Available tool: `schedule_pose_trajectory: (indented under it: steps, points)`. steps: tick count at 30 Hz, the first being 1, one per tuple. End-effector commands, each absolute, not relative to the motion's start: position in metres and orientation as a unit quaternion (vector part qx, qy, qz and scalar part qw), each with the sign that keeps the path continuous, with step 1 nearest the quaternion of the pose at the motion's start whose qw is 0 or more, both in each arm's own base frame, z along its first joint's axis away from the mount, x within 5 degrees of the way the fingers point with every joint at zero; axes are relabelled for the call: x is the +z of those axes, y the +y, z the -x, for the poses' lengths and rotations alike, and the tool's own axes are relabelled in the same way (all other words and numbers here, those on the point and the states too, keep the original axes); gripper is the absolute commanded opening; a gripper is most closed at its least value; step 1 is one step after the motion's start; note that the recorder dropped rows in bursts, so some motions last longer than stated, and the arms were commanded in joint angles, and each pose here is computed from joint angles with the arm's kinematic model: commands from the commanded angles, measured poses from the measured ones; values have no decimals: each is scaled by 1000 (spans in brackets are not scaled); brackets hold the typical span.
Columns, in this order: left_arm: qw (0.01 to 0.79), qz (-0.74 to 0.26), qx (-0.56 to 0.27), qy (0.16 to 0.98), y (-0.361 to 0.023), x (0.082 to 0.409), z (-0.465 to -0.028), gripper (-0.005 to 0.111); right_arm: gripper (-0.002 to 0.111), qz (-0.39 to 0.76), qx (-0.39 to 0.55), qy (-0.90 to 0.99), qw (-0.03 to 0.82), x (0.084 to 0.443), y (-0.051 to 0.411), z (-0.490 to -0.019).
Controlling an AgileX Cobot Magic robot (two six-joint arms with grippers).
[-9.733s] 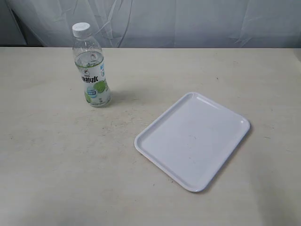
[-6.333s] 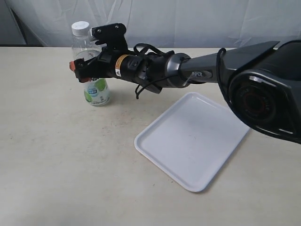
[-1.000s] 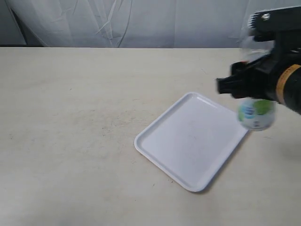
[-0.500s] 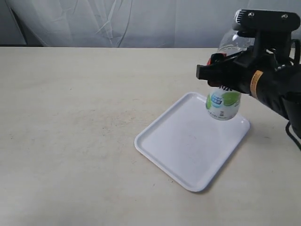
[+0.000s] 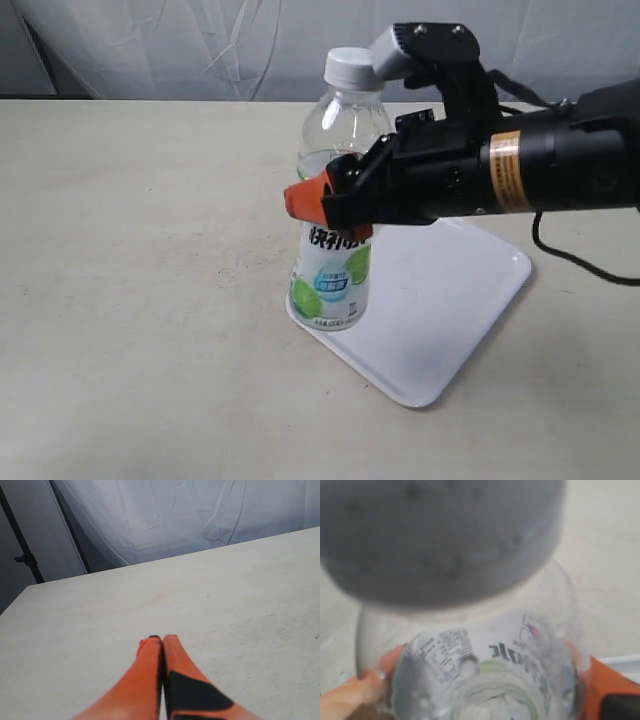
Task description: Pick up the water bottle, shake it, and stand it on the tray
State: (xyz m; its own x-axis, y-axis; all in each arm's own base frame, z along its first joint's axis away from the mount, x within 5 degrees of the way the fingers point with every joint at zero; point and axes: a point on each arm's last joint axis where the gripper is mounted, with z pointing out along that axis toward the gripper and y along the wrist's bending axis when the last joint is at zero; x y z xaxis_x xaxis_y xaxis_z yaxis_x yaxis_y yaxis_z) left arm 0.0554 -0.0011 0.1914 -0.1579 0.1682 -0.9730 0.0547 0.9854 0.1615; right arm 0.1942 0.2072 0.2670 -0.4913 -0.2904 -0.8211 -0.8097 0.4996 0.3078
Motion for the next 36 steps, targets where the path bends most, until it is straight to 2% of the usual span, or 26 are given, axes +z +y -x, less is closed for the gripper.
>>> schedule_pose_trajectory:
  steps: [1, 5, 9, 15, 19, 21, 26, 28, 31, 36]
  points:
    - [650, -72, 42, 755, -1, 192, -55, 0, -1, 366, 406, 760, 352, 283, 188, -206]
    - [650, -72, 42, 755, -1, 192, -55, 0, -1, 328, 452, 753, 348, 289, 168, -217]
    - [650, -72, 42, 755, -1, 192, -55, 0, -1, 273, 471, 731, 411, 292, 156, -240]
    - [650, -72, 42, 755, -1, 192, -55, 0, -1, 246, 388, 695, 553, 273, 144, -250]
    - [650, -72, 42, 755, -1, 192, -55, 0, -1, 197, 318, 715, 590, 239, 125, -241]
    - [650, -72, 42, 755, -1, 192, -55, 0, -1, 189, 300, 719, 598, 226, 118, -233]
    - [650, -72, 42, 755, -1, 192, -55, 0, -1, 254, 275, 714, 592, 206, 116, -214]
    - [650, -72, 42, 755, -1, 192, -55, 0, -1, 275, 263, 717, 584, 199, 117, -215]
    - [650, -73, 43, 755, -1, 192, -55, 0, -1, 284, 293, 697, 590, 191, 124, -217]
    - [650, -72, 43, 755, -1, 192, -55, 0, -1, 257, 290, 710, 588, 170, 124, -228]
